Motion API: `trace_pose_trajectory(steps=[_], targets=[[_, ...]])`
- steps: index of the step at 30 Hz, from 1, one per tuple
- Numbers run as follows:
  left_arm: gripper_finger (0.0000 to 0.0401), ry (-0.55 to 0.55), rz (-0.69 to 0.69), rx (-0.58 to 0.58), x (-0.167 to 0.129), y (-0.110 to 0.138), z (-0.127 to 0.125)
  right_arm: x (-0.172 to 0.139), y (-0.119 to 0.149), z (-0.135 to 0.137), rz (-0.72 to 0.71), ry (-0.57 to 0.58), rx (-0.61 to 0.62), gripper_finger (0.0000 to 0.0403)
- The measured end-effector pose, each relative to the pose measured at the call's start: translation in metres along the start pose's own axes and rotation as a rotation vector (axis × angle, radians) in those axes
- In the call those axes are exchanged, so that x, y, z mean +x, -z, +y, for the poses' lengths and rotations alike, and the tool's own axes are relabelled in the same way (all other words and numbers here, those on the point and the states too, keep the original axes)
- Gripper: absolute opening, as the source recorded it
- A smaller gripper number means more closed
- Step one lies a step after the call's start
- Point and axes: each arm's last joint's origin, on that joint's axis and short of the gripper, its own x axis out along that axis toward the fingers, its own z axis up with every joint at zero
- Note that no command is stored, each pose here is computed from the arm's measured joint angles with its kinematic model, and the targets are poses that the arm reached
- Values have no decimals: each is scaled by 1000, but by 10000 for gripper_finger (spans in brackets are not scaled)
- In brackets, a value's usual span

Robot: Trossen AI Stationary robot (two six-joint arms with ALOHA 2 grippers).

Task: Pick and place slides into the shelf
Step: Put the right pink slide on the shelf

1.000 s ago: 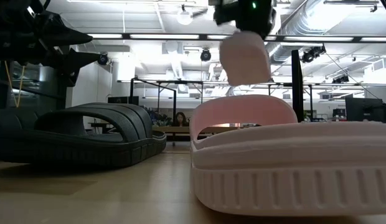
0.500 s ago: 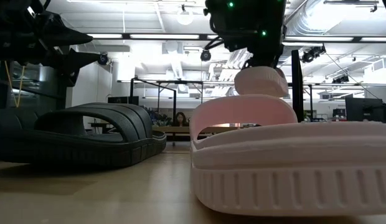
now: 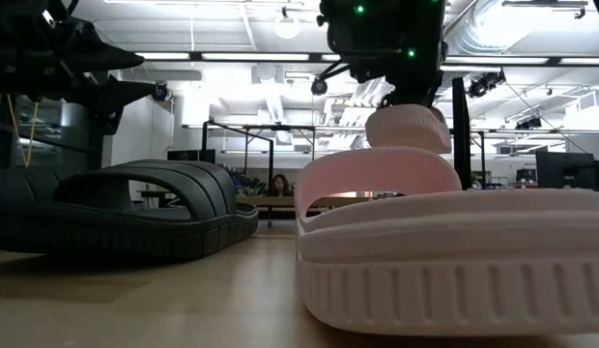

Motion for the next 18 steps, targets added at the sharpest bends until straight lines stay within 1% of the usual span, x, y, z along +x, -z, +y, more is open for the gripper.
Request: trace_pose_trajectory(steps=[6, 11, 18], targets=[[205, 0, 0, 0, 0, 0, 0, 0, -1, -1, -18, 18, -3, 0], [205, 0, 0, 0, 0, 0, 0, 6, -2, -3, -2, 28, 0, 0], [205, -5, 11, 0, 0, 1, 0, 28, 13, 4, 64, 78, -30, 0]])
